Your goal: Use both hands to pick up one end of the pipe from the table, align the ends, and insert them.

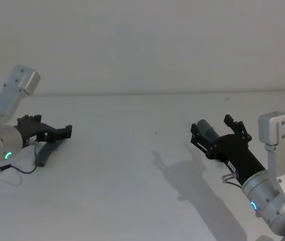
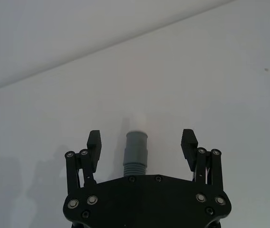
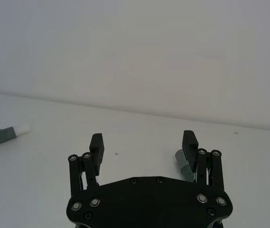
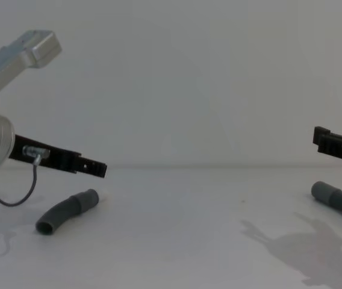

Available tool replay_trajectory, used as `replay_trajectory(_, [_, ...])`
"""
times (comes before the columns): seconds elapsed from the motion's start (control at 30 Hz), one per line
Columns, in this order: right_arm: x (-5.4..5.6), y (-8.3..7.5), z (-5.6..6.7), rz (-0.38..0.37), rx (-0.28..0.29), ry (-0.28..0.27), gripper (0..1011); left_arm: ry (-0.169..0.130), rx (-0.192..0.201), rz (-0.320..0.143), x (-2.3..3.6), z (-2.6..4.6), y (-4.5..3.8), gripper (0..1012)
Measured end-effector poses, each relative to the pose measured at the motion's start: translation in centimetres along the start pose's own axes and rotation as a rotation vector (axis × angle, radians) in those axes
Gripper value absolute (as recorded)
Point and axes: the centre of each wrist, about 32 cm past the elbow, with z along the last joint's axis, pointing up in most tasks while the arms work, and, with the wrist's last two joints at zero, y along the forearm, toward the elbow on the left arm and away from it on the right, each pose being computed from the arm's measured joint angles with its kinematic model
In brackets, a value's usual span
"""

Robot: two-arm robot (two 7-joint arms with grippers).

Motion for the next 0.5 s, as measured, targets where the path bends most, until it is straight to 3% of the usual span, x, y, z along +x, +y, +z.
replay_trajectory(0.5, [0.00, 0.00, 0.00, 0.000, 0.000, 0.000, 1002, 0.018, 0.026, 0.028, 0.11, -0.54, -0.61, 1002])
